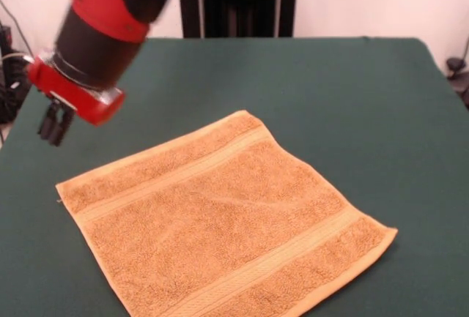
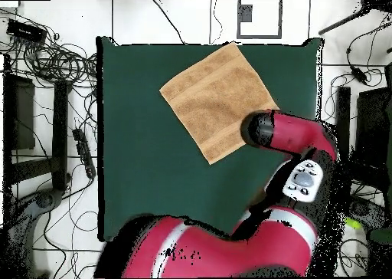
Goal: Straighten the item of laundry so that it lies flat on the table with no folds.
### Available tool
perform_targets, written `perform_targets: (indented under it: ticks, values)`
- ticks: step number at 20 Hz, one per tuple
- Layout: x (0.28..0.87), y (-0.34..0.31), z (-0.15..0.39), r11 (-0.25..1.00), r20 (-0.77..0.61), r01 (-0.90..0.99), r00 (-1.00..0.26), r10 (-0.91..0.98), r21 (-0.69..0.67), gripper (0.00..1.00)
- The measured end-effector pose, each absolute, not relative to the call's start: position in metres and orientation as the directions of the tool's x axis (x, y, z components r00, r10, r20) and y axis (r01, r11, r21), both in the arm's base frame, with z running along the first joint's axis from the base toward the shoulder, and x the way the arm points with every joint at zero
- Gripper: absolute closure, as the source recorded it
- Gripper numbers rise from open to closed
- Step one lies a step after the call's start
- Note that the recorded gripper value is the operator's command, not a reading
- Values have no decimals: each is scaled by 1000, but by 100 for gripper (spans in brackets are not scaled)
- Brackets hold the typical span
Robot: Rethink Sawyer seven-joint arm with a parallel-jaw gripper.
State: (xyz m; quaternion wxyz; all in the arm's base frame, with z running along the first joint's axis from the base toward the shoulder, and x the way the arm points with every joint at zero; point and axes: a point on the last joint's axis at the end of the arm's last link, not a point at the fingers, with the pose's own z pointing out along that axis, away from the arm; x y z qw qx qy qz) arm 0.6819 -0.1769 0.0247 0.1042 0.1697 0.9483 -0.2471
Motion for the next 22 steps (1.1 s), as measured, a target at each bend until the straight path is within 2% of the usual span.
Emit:
perform_targets:
  ticks: [5, 12, 22]
  values:
    - [671, -233, 69, 835, -389, 487, -842, 373, -255, 100]
    - [654, -286, 114, 846, -472, 513, -787, 396, -146, 100]
    - [669, -269, 147, 898, -524, 432, -785, 330, -82, 100]
